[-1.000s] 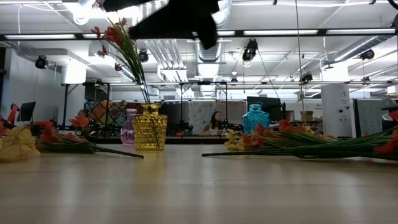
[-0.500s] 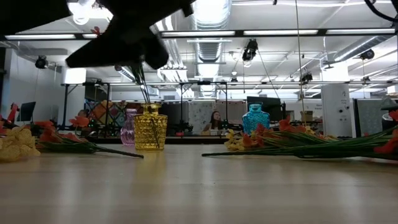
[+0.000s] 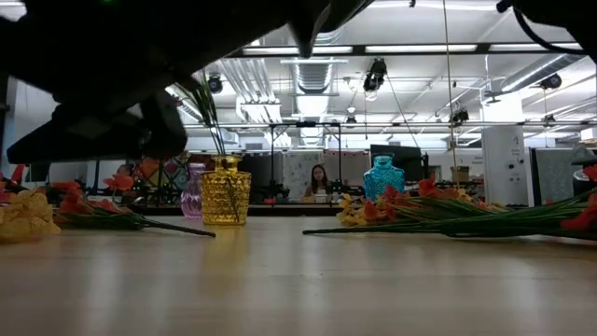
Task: Sort flowers into vase by color
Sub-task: Put the left yellow flower into the blue vase
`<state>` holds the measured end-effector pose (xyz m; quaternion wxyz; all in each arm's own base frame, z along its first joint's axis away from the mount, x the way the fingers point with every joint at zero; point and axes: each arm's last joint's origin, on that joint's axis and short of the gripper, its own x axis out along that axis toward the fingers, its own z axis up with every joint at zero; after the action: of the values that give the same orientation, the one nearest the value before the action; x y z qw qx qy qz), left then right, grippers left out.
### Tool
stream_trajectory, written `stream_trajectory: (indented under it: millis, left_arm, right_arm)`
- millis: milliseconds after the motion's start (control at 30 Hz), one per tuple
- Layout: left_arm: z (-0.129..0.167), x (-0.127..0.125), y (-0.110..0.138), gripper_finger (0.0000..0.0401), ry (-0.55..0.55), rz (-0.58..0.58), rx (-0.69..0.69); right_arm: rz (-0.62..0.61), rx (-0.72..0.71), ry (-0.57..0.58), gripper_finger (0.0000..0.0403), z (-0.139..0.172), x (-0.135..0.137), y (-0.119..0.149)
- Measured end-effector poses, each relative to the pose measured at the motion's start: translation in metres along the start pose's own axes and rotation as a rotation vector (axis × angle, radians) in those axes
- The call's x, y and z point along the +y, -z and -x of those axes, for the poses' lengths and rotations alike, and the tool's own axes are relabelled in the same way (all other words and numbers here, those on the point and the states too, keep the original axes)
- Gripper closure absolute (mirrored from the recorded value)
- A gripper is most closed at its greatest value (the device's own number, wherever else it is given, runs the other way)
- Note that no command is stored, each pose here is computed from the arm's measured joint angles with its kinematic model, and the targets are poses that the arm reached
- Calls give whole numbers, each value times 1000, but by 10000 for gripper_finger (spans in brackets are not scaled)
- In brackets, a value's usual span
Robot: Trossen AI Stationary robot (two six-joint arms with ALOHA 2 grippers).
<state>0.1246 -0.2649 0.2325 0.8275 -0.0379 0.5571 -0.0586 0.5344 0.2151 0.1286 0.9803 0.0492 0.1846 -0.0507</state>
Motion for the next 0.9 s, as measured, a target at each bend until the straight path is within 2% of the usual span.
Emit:
stream_trajectory:
  millis: [267, 467, 733, 900]
  left_arm:
    - [0, 1, 0, 155, -14, 2, -11]
    - [0, 2, -1, 155, -37, 1, -48]
    - [0, 2, -1, 155, -40, 21, -51]
    - [0, 2, -1, 155, -40, 32, -51]
  right_arm:
    - [-14, 11, 2, 51, -12, -7, 11]
    - [-3, 36, -101, 51, -21, -6, 30]
    - [66, 57, -97, 51, -24, -6, 39]
    - [119, 105, -48, 60, -25, -11, 39]
